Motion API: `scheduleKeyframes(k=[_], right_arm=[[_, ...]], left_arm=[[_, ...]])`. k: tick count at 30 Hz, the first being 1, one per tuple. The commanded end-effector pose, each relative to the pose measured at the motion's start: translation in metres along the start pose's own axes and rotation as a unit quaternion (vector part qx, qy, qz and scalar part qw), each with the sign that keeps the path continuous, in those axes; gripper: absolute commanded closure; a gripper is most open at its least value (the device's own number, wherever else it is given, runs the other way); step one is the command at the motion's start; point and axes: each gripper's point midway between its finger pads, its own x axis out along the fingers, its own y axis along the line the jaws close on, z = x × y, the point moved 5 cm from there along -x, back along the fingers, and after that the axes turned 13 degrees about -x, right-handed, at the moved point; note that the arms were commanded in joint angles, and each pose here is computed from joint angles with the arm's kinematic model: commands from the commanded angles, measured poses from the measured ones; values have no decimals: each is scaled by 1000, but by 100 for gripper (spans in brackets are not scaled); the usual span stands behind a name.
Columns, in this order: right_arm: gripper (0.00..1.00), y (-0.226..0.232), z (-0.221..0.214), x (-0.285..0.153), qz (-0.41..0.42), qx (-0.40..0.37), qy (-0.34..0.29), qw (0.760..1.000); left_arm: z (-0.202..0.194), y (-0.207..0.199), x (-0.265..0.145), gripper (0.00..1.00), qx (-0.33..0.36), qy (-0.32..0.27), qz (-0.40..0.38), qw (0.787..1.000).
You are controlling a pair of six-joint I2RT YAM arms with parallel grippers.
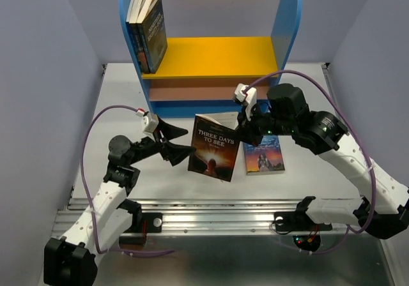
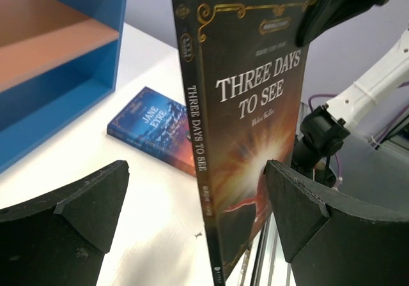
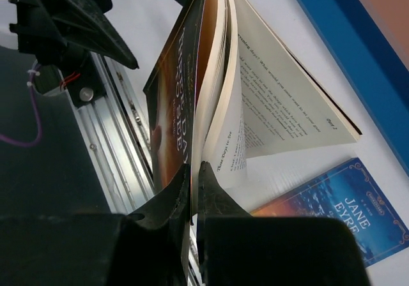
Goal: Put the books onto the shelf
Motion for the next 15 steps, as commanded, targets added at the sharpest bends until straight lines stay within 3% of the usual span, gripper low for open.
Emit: scheduleKeyframes(k=[1,11,12,15], right_arm=[[99,8,34,-17,25,-36,-63,997],[99,11,42,-10,58,-52,-81,994],[99,11,42,-10,59,-54,-81,993],[99,11,45,-9,62,-59,-87,993]], left_arm=[[11,-12,5,1,55,9,-47,997],[2,-25,11,2,52,58,-113,991],[0,-28,13,4,51,61,-120,990],[-3,-26,14,24,45,64,-119,990]])
